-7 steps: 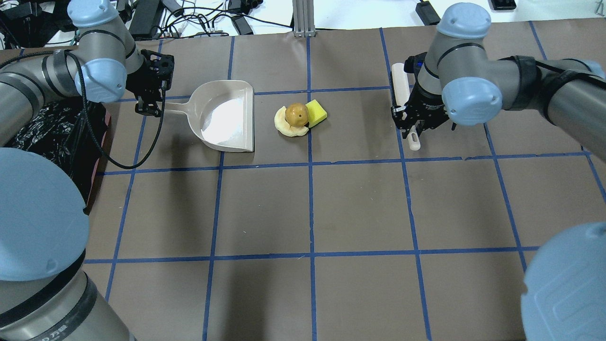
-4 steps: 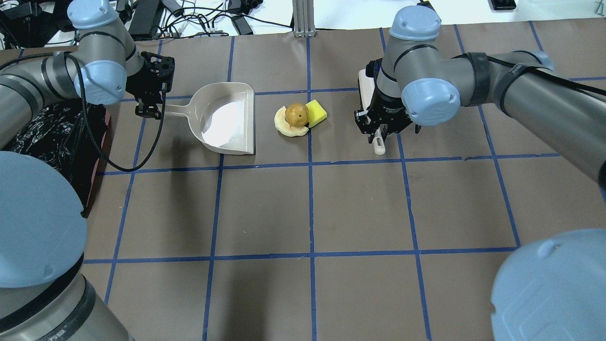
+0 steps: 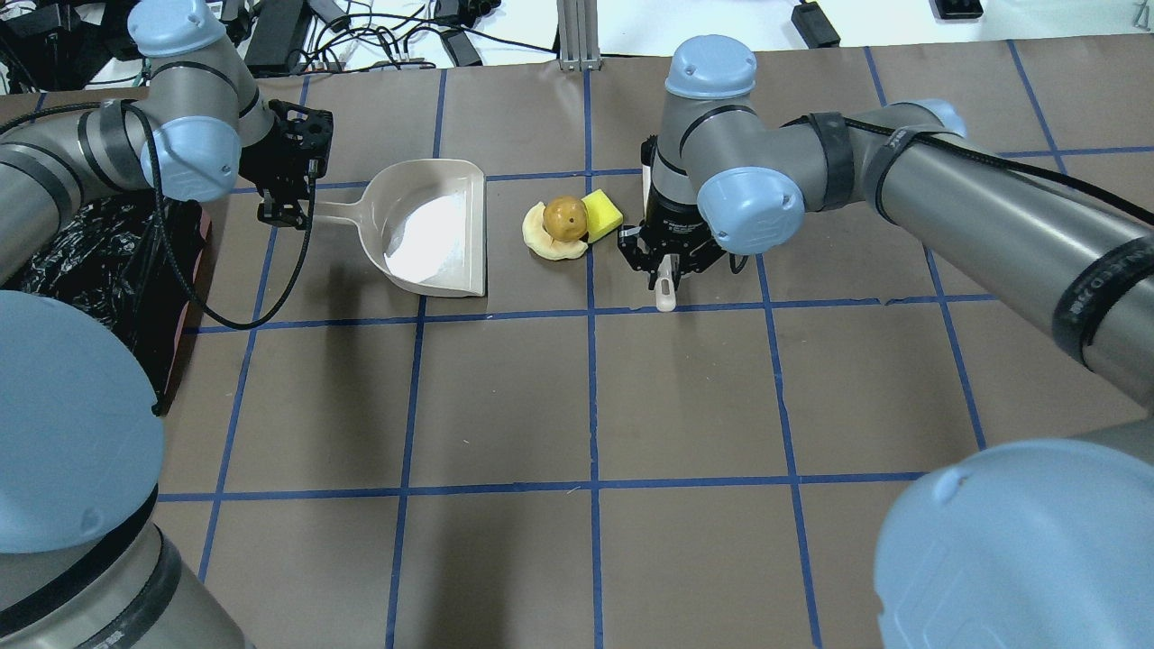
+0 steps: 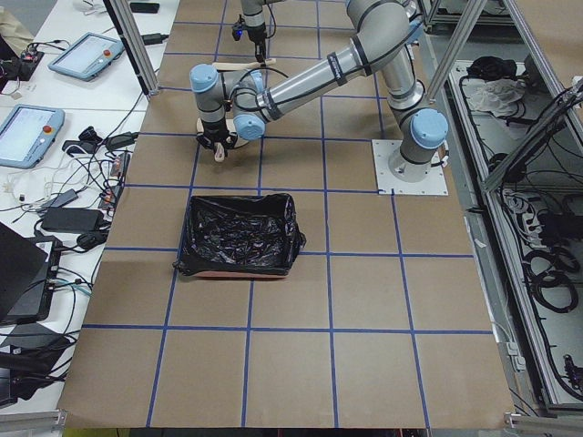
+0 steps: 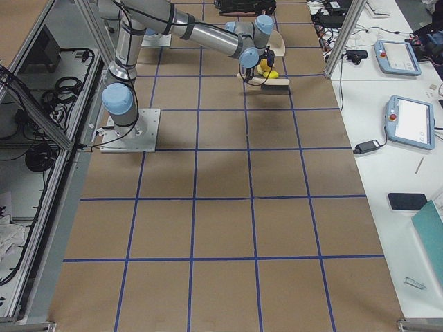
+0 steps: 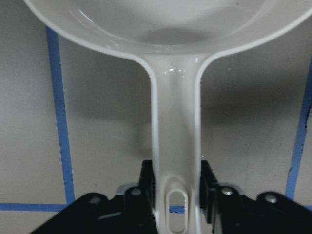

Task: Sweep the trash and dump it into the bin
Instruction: 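Move the brush with the right gripper toward the potato and sponge, then sweep the potato and sponge into the dustpan with the right gripper's brush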

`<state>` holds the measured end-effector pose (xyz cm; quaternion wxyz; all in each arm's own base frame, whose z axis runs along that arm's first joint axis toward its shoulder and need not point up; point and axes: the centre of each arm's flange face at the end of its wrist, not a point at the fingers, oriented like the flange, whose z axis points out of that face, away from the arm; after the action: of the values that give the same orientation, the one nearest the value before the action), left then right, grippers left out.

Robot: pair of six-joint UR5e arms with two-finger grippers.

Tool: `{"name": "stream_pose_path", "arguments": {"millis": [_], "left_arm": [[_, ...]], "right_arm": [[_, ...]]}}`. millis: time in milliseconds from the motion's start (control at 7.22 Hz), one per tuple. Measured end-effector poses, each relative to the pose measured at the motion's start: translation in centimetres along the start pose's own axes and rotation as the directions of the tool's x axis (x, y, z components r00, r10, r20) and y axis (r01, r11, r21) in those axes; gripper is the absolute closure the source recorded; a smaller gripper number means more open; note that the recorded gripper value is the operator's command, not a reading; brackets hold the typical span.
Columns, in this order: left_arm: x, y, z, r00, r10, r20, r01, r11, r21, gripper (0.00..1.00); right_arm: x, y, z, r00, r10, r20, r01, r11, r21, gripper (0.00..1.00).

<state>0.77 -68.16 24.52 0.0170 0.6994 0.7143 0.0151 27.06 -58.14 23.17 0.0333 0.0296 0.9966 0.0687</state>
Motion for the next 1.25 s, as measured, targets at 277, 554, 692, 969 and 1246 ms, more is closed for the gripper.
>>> {"name": "stream_pose_path", "arguments": {"millis": [277, 554, 692, 969, 1246], "left_arm": [[0.2, 0.0, 0.2, 1.0, 0.002, -0.004, -0.002, 1.0, 0.0, 0.73], [-0.2, 0.2, -0.4, 1.0, 0.007, 0.009, -0.007, 1.0, -0.002, 0.73], [-0.2, 0.2, -0.4, 1.0, 0.008, 0.01, -0.008, 1.0, -0.002, 0.73], [0.0, 0.2, -0.2, 1.0, 0.008, 0.005, -0.008, 1.0, -0.002, 0.73], [0.0, 0.2, -0.2, 1.0, 0.008, 0.005, -0.008, 1.0, -0.002, 0.73]], "right_arm": [[-2.4, 1.0, 0.9, 1.0, 0.029, -0.002, -0.029, 1.0, -0.011, 1.0], [-5.0, 1.7, 0.8, 0.998, 0.058, 0.02, -0.058, 0.998, -0.01, 1.0], [-6.5, 1.7, 0.9, 0.997, 0.073, 0.027, -0.073, 0.997, -0.009, 1.0], [-10.2, 1.3, 1.1, 0.993, 0.107, 0.041, -0.107, 0.994, -0.002, 1.0], [-13.7, 1.1, 1.2, 0.986, 0.148, 0.078, -0.148, 0.989, -0.009, 1.0]]}}
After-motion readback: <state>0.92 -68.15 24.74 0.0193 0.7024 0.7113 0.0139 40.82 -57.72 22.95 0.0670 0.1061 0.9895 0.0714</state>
